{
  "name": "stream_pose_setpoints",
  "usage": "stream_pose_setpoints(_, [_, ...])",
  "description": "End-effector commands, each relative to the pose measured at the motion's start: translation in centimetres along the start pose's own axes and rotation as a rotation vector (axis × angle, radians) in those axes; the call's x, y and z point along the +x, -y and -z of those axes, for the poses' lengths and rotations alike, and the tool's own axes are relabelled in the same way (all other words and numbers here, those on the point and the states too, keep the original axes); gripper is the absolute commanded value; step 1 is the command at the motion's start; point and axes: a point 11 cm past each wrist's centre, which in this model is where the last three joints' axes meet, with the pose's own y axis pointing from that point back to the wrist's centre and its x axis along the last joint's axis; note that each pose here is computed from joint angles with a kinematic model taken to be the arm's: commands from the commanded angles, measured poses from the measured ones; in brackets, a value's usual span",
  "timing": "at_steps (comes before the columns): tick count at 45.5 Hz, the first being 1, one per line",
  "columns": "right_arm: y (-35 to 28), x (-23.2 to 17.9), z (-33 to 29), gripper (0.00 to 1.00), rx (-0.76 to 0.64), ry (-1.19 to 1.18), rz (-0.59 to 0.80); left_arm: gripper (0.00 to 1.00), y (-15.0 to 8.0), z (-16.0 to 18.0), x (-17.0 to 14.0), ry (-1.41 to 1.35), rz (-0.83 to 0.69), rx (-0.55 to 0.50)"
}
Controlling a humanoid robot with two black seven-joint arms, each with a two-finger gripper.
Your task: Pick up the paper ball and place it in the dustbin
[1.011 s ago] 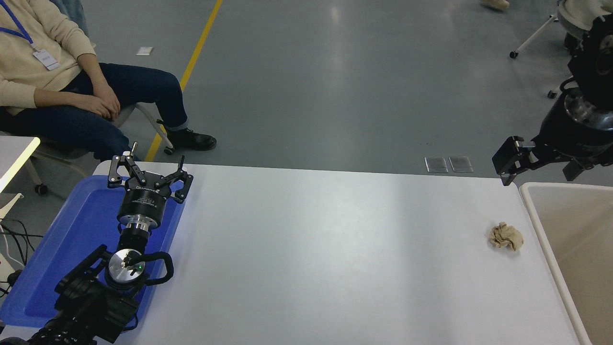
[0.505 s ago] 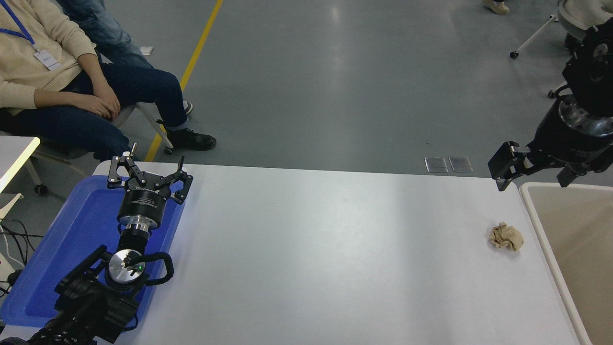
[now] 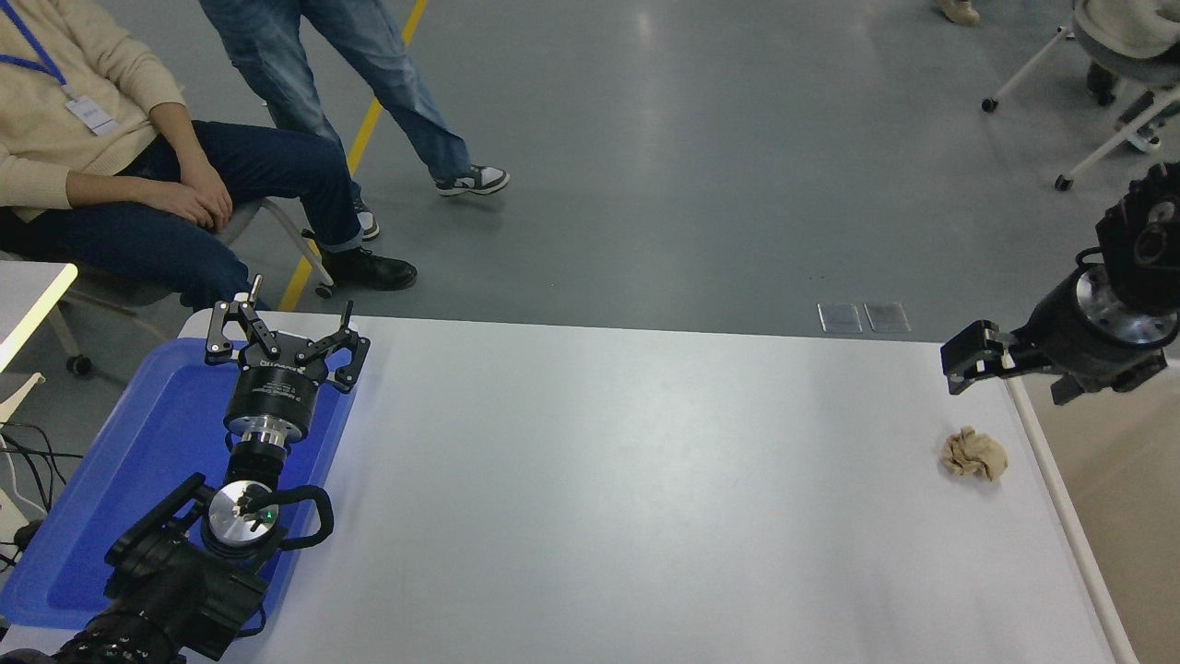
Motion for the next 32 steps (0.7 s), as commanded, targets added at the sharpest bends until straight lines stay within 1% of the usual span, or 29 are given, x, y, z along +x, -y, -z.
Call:
stream_pose_setpoints(1, [4.0, 0.2, -3.0, 1.0, -0.03, 0.048, -0.088, 1.0, 0.0, 0.0, 0.0, 0.0, 0.0, -0.001])
stream_pose_setpoints(4, [5.2, -0.3, -3.9, 1.0, -0.051, 0.061, -0.096, 1.0, 0.0, 0.0, 0.0, 0.0, 0.0, -0.001])
stream_pose_setpoints(8, [6.5, -1.5, -4.5, 1.0, -0.068, 0.059, -0.064, 1.0, 0.0, 0.0, 0.0, 0.0, 0.0, -0.001])
stream_pose_setpoints(18, [10.0, -2.5, -3.6, 1.0, -0.07, 0.008, -0.075, 1.0, 0.0, 0.0, 0.0, 0.0, 0.0, -0.001])
stream_pose_setpoints(25, [12.8, -2.3, -4.5, 1.0, -0.053, 0.108, -0.168, 1.0, 0.0, 0.0, 0.0, 0.0, 0.0, -0.001])
stream_pose_setpoints(32, [14.7, -2.5, -5.5, 1.0, -0.074, 0.158, -0.218, 1.0, 0.0, 0.0, 0.0, 0.0, 0.0, -0.001])
